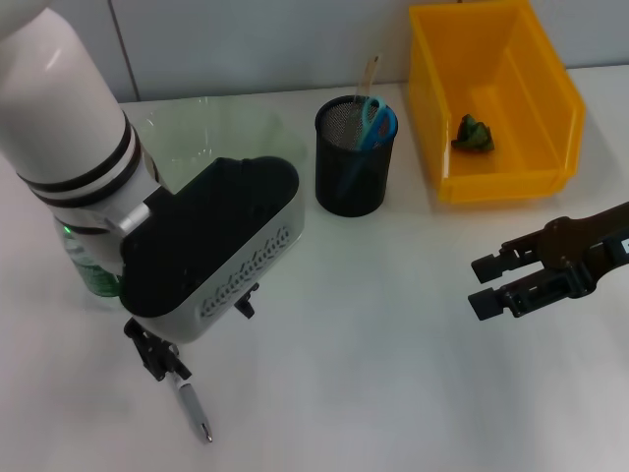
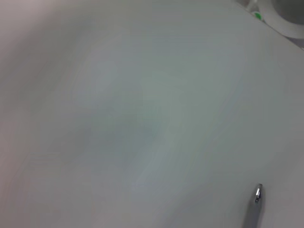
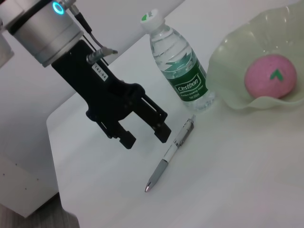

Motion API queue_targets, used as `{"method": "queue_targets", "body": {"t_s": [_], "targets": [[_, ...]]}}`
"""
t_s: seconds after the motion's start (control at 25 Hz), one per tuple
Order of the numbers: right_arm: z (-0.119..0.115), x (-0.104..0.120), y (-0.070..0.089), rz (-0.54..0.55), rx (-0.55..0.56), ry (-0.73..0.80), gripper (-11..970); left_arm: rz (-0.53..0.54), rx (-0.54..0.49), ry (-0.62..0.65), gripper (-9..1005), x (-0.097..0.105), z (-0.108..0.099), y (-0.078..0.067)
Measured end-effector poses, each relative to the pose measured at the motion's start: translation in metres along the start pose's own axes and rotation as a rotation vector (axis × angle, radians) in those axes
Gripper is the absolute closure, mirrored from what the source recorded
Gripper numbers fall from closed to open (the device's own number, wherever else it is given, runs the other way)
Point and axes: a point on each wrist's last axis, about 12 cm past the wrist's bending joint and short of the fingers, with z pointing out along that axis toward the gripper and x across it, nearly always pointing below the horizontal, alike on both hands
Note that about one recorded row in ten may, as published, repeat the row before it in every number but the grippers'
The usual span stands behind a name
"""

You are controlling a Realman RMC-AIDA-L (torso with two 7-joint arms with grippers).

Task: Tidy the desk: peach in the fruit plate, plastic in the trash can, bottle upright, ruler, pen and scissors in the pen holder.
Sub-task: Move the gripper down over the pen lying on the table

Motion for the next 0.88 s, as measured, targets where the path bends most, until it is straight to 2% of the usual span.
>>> {"method": "queue_targets", "body": {"t_s": [0.6,0.88], "targets": [[0.003,0.004,-0.001,0.047,-0.014,0.008,194,0.102,0.048,-0.015,142,0.003,0.017,-0.011],[0.002,0.0,-0.001,0.052,-0.011,0.008,194,0.131,0.058,-0.007,143,0.001,0.022,-0.011]]}}
